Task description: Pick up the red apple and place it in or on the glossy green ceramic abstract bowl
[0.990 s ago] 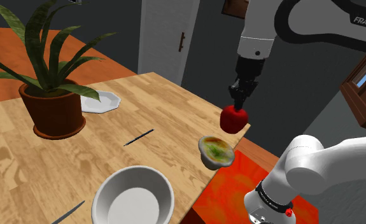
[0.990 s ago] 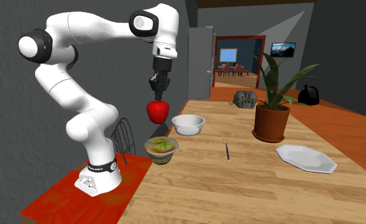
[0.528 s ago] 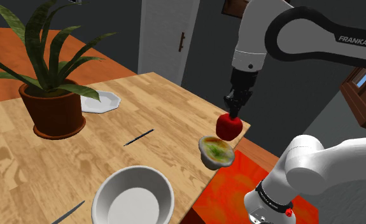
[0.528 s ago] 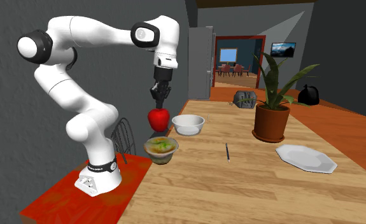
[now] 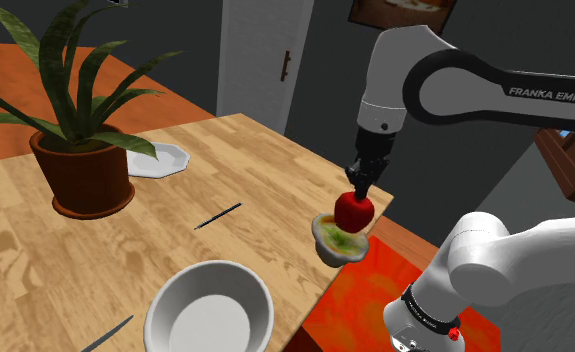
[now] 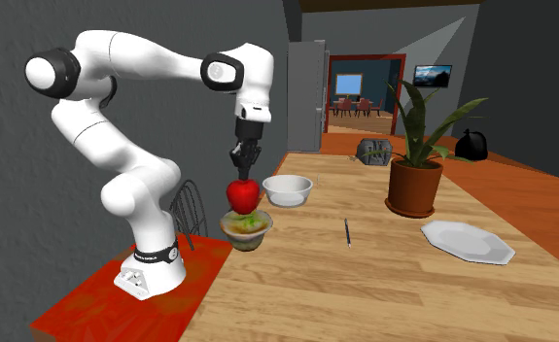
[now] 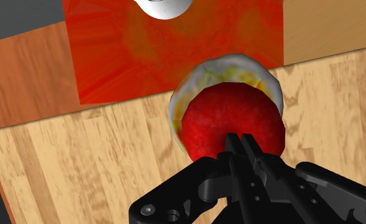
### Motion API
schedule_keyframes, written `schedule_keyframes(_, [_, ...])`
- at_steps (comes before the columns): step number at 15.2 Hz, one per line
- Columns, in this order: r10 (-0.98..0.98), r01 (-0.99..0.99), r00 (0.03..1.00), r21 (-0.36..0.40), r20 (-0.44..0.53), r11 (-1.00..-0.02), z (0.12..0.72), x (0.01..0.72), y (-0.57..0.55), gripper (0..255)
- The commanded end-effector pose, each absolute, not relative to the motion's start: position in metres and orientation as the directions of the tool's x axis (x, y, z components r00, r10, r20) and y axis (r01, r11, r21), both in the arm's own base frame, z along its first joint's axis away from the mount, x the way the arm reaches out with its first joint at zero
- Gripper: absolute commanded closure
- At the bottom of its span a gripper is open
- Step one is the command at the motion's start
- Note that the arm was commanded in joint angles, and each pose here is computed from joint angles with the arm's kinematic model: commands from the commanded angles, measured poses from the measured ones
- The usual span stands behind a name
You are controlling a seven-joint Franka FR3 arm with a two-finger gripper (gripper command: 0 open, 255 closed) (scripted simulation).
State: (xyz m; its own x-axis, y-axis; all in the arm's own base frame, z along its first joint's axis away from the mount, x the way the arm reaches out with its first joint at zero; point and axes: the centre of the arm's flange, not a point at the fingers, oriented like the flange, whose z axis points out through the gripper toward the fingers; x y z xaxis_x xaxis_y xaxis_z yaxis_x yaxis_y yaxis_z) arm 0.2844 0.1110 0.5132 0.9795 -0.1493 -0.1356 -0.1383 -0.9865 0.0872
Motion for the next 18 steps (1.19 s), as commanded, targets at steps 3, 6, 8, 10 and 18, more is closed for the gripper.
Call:
schedule_keyframes(3, [-0.149, -0.138, 0.979, 0.087, -0.135, -0.987, 0.492, 0.285, 0.112, 255])
schedule_keyframes(6, [-0.149, -0.138, 0.979, 0.087, -0.135, -0.987, 0.492, 0.285, 0.112, 255])
schedule_keyframes(8, [-0.149, -0.138, 0.979, 0.087, -0.135, -0.987, 0.492, 0.285, 0.112, 255])
schedule_keyframes(10, [-0.149, -0.138, 0.979, 0.087, -0.135, -0.987, 0.492, 0.285, 0.112, 255])
schedule_keyframes(18, [-0.149, -0.138, 0.979, 0.087, -0.135, -0.987, 0.505, 0.287, 0.113, 0])
